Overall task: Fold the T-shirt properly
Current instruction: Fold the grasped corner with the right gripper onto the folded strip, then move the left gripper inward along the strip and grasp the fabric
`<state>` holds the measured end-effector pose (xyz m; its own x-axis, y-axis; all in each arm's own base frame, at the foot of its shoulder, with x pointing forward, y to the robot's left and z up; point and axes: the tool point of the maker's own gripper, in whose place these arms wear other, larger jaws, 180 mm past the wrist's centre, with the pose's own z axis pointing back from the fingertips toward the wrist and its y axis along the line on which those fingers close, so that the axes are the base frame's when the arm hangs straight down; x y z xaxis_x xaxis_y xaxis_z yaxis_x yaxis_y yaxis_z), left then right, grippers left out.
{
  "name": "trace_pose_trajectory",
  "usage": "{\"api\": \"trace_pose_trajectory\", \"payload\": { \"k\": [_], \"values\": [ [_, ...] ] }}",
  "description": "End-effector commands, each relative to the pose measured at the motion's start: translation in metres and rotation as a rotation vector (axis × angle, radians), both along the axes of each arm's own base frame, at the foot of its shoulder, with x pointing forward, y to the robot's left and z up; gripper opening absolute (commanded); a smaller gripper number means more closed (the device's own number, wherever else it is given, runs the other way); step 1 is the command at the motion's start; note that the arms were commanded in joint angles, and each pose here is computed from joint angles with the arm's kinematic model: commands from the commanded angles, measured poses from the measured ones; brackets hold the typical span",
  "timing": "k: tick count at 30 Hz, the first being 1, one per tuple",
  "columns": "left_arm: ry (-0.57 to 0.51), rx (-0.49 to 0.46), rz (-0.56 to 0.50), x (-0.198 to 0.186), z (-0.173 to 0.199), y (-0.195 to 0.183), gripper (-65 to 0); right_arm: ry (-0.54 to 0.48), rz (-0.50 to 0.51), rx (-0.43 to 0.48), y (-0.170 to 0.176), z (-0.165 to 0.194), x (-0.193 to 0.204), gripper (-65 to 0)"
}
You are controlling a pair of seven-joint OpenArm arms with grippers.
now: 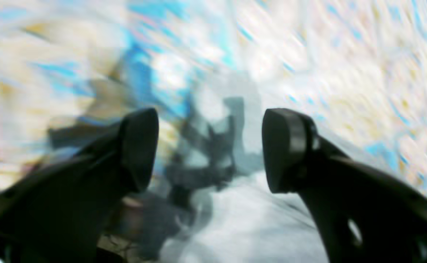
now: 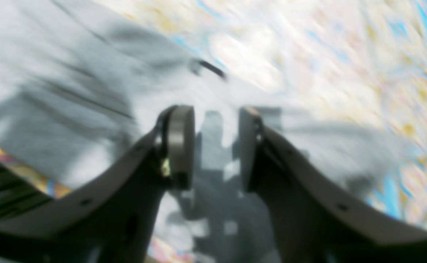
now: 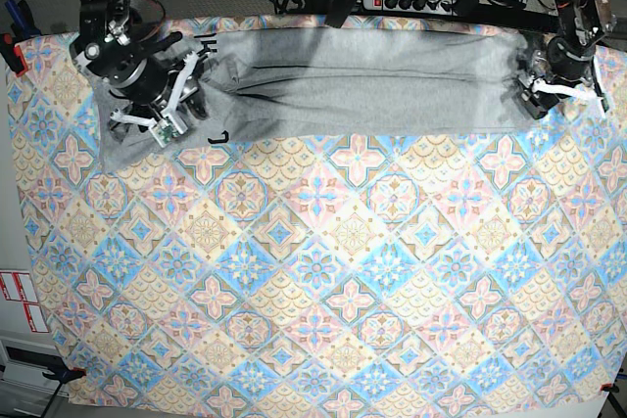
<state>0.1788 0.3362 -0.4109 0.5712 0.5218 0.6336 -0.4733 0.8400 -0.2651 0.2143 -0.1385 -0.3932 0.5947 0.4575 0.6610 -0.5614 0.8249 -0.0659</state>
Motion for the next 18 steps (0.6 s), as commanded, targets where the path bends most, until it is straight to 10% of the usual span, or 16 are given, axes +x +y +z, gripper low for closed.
{"api": "trace_pose_trajectory", "payload": {
  "k": [1, 18],
  "values": [
    [-0.025, 0.018, -0.006, 0.004, 0.008, 0.004, -21.6, -0.041, 0.013, 0.014, 0.004, 0.008, 0.013, -46.1],
    [0.110, -0.048, 0.004, 0.003, -0.025, 0.005, -21.5, 0.175, 0.009, 0.083, 0.020, -0.071, -0.002, -46.2]
  ]
}}
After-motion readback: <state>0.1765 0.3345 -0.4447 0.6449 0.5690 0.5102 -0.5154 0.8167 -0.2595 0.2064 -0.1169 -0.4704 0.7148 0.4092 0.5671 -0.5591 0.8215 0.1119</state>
